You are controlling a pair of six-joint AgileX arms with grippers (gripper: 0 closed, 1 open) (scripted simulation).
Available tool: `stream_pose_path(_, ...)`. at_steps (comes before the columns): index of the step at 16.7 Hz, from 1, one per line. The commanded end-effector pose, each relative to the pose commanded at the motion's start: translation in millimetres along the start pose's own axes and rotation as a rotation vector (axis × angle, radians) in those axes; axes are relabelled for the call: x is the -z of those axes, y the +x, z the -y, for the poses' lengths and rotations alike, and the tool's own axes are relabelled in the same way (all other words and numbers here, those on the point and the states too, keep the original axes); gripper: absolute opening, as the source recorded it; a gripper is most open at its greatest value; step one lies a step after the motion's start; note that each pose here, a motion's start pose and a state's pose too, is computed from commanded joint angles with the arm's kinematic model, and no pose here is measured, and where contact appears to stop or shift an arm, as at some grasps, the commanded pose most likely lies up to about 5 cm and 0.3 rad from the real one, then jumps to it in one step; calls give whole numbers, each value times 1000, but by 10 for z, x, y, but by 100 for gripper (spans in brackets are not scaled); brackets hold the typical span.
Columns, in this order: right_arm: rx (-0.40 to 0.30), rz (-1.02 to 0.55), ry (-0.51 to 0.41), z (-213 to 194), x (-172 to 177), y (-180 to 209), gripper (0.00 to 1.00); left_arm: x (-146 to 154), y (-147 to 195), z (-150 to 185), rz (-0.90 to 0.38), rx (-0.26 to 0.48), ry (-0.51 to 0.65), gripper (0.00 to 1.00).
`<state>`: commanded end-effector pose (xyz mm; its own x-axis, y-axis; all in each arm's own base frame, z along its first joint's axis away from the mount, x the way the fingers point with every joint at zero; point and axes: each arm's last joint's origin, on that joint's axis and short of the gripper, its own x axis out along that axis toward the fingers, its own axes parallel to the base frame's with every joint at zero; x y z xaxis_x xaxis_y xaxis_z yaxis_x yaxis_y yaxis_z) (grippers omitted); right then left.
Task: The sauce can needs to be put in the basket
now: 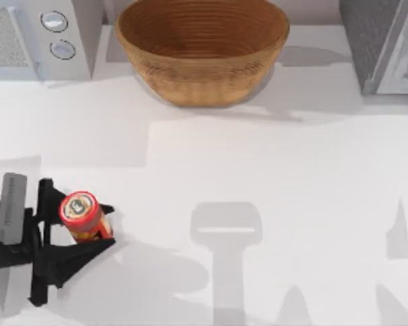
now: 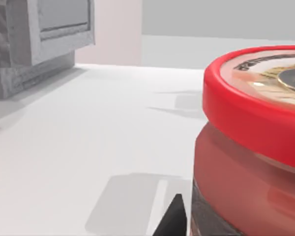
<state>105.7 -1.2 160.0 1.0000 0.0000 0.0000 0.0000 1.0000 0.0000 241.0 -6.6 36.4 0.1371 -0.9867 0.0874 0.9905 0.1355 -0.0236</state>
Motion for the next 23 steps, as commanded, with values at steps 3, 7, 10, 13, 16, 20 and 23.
stream_pose_path(3,0,0,0,0,0,0,100,-178,-107,155,-39,-48,-13,0)
stream_pose_path(7,0,0,0,0,0,0,100,-404,-189,294,-84,-55,-16,0)
stream_pose_path(10,0,0,0,0,0,0,100,-524,-219,348,-103,-39,-10,0)
stream_pose_path(13,0,0,0,0,0,0,100,-574,-230,368,-109,-28,-9,0)
stream_pose_path(16,0,0,0,0,0,0,100,-574,-230,368,-109,-28,-9,0)
stream_pose_path(20,0,0,0,0,0,0,100,-561,-224,358,-111,-23,-8,0)
stream_pose_path(23,0,0,0,0,0,0,100,-521,-258,277,-137,-8,20,0)
